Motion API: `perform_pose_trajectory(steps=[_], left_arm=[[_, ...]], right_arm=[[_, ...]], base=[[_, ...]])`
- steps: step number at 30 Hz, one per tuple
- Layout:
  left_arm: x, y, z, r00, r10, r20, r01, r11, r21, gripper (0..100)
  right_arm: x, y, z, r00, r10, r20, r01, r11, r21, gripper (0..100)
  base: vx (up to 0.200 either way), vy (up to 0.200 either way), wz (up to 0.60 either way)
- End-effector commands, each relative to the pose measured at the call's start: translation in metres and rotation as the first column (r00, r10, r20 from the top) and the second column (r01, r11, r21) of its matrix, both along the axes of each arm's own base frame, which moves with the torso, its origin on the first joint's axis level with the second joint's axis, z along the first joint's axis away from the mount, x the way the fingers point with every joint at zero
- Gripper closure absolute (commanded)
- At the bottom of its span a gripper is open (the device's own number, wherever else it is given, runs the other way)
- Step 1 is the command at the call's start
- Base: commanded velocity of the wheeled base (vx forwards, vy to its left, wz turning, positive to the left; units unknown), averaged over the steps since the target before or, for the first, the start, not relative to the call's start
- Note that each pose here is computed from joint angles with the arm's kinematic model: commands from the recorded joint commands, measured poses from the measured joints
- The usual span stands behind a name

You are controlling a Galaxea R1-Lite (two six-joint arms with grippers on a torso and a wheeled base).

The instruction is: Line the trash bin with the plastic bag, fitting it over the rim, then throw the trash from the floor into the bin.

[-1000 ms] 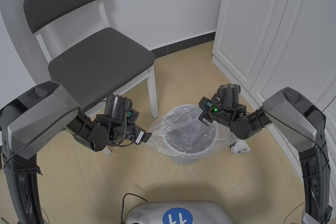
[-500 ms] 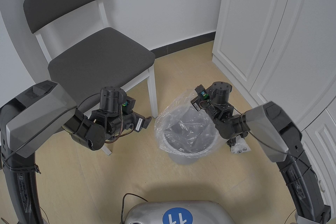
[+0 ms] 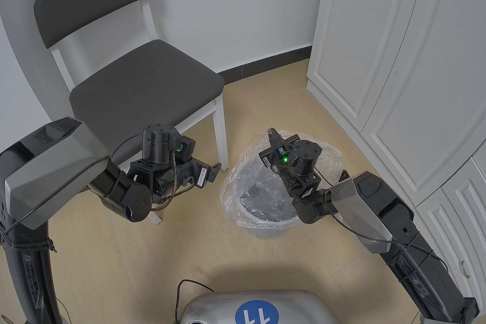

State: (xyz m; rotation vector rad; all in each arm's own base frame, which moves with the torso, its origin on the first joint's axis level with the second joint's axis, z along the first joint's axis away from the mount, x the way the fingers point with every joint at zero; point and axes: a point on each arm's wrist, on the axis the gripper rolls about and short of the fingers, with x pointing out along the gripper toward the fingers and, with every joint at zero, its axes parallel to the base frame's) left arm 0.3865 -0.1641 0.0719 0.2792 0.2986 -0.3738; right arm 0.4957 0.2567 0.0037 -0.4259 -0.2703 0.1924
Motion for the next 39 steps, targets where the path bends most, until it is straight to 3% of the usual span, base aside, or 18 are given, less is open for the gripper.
perform_pose_trajectory(steps=[1,2,3,13,16,20,24,27,34,38,39], left_arm=[[-0.004,-0.002,0.000,1.000,-0.008,0.004,0.008,1.000,0.000,0],[-0.006,-0.002,0.000,1.000,-0.012,0.009,0.012,1.000,0.000,0],[-0.006,-0.002,0.000,1.000,-0.012,0.009,0.012,1.000,0.000,0],[-0.013,-0.009,-0.004,0.999,-0.034,-0.006,0.034,0.999,0.004,0],[-0.017,-0.015,-0.005,0.999,-0.049,0.000,0.049,0.999,0.000,0],[-0.022,-0.022,-0.003,0.998,-0.054,0.024,0.055,0.998,-0.009,0],[-0.032,-0.032,-0.001,0.998,-0.051,0.033,0.052,0.999,-0.001,0],[-0.035,-0.035,0.000,0.998,-0.061,0.028,0.061,0.998,0.001,0],[-0.041,-0.048,-0.002,0.997,-0.083,-0.002,0.083,0.996,-0.024,0],[-0.043,-0.058,-0.001,0.995,-0.087,-0.050,0.084,0.995,-0.060,0],[-0.040,-0.063,0.001,0.994,-0.056,-0.096,0.049,0.996,-0.075,0]], right_arm=[[-0.006,0.011,-0.002,1.000,0.029,0.004,-0.029,1.000,0.005,100],[-0.007,0.013,-0.001,0.999,0.038,0.011,-0.038,0.999,0.003,100],[-0.007,0.013,-0.001,0.999,0.038,0.011,-0.038,0.999,0.003,0],[-0.003,0.001,0.010,0.998,-0.002,0.059,0.002,1.000,0.005,0],[-0.018,-0.012,0.008,0.999,-0.012,-0.050,0.009,0.998,-0.066,0],[-0.045,-0.024,0.029,0.983,-0.009,-0.182,-0.006,0.997,-0.078,0],[-0.072,-0.029,0.063,0.948,0.030,-0.318,-0.026,1.000,0.015,0],[-0.087,-0.036,0.081,0.924,0.041,-0.380,-0.029,0.999,0.036,0],[-0.102,-0.059,0.089,0.894,0.007,-0.449,0.035,0.996,0.084,0],[-0.109,-0.075,0.084,0.874,-0.014,-0.486,0.096,0.985,0.145,0],[-0.112,-0.086,0.082,0.868,-0.007,-0.497,0.137,0.964,0.226,0]], base=[[0.000,0.000,0.00],[0.000,0.000,0.00],[0.000,0.000,0.00],[0.000,0.000,0.00],[0.000,0.000,0.00],[0.000,0.000,0.00],[0.000,0.000,0.00],[0.000,0.000,0.00],[0.000,0.000,0.00],[0.000,0.000,0.00],[0.000,0.000,0.00]])
